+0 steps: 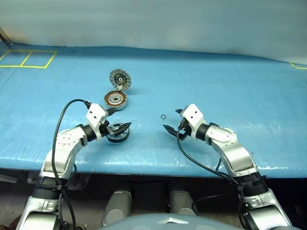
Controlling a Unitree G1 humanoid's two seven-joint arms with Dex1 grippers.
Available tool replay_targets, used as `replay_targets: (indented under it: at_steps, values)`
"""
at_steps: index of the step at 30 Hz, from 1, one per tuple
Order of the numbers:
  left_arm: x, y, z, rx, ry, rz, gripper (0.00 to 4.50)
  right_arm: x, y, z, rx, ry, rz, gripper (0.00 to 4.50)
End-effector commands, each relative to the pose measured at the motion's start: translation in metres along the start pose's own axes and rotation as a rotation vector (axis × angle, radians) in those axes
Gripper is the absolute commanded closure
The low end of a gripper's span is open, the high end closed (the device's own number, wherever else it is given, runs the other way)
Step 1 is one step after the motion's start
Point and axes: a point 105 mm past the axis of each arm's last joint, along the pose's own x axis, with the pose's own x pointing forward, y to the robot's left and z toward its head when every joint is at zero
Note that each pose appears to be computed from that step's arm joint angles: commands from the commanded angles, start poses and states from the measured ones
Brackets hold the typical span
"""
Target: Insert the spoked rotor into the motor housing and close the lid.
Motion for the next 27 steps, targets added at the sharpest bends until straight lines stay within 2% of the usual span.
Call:
replay_targets:
  at_steps: [1,27]
  values:
    - [-0.0014,0.0009,0.0138,0.031,-0.047,0.004,0.00,-0.0027,-0.0070,0.0133,-0.021,-0.045,-0.022,0.02]
    - [-0.0024,0.0021,0.0133,0.000,-0.037,-0.008,0.00,-0.0002,-0.0046,0.0134,-0.021,-0.047,-0.018,0.02]
